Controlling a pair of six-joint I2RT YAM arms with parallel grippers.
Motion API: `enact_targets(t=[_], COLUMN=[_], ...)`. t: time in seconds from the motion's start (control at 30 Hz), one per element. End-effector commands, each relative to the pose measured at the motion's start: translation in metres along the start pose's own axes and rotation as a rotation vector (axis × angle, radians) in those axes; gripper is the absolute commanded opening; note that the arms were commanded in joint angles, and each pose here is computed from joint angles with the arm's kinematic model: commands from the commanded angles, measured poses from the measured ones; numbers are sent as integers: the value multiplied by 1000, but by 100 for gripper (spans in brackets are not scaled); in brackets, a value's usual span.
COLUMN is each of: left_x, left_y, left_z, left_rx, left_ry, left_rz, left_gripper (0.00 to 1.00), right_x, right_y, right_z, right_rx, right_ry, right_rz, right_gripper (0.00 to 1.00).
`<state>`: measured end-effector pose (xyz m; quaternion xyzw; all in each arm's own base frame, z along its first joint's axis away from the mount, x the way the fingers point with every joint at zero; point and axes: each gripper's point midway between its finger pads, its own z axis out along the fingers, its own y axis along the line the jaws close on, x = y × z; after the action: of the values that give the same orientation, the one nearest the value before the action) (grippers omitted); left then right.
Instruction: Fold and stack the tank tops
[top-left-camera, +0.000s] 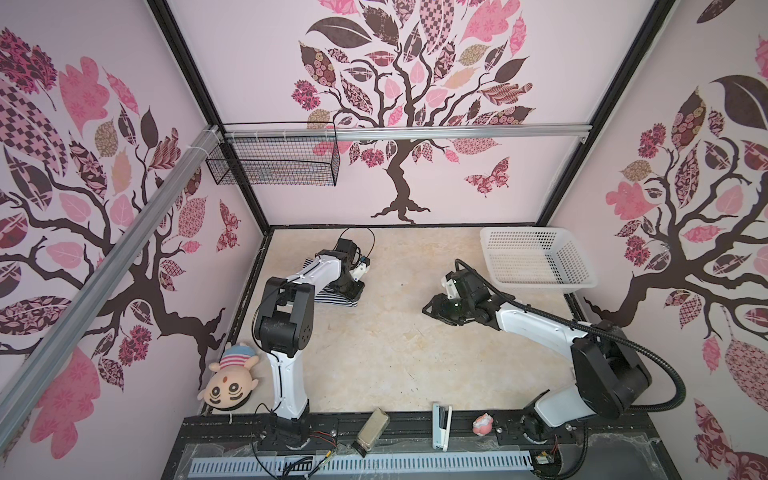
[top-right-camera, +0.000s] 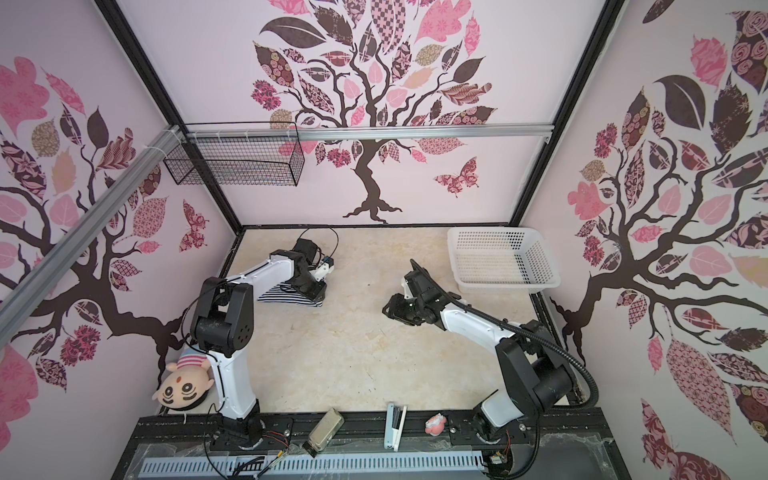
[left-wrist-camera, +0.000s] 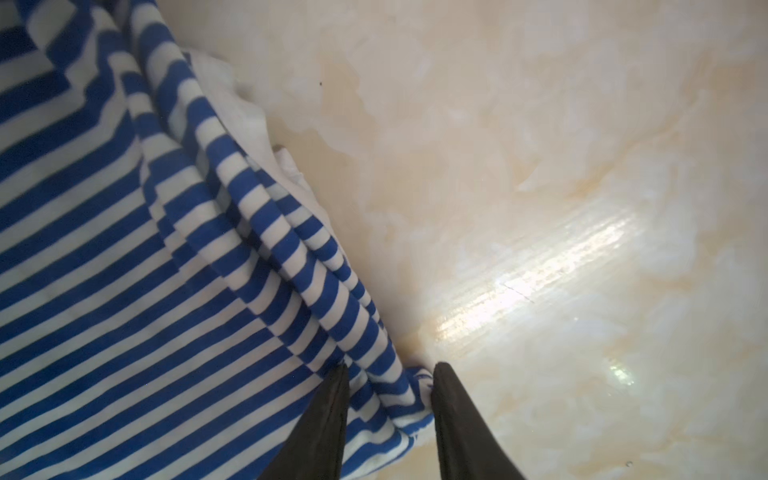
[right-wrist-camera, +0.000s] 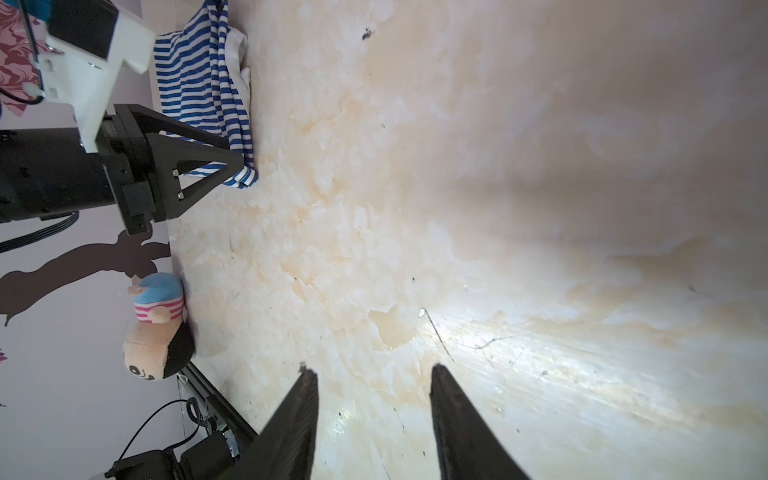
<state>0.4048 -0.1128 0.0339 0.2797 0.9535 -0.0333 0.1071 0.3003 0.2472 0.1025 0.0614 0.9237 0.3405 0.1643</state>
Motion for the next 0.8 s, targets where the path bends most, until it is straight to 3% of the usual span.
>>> enact_targets(t=[0.0,0.13,0.27,0.4,0.43,0.5,0.6,0.77], left_x=[13,13,-4,-18,-19,-16,4,41], left_y=[3,-3,-6,-4,1,10,29,60], left_z=[12,3,-34,-92,-107,-129,-145,-143], left_rx=[-16,8,12,-14,-24,-18,-8,-131], left_ry=[37,13,-78,-266,-337,-452,-557,-710], left_rz=[-5,-3,-42,-124,-163,-256,-379,-471], left_gripper=[38,38,38,39,46,63,72,96], right_x=[2,3,-9,-36,-46,-62,-83,-98], right_y=[-4,-5,-5,-16,-24,-43,-72,-96], right_z=[-10,-16,-29,-58,-67,-83,-106,-138], right_rx=[22,28,91,249,288,351,465,623], right_ry=[-14,-24,-70,-178,-222,-305,-435,-629], right_rz=[4,-1,-41,-102,-108,-102,-153,-272], right_gripper=[47,47,51,79,87,93,96,95])
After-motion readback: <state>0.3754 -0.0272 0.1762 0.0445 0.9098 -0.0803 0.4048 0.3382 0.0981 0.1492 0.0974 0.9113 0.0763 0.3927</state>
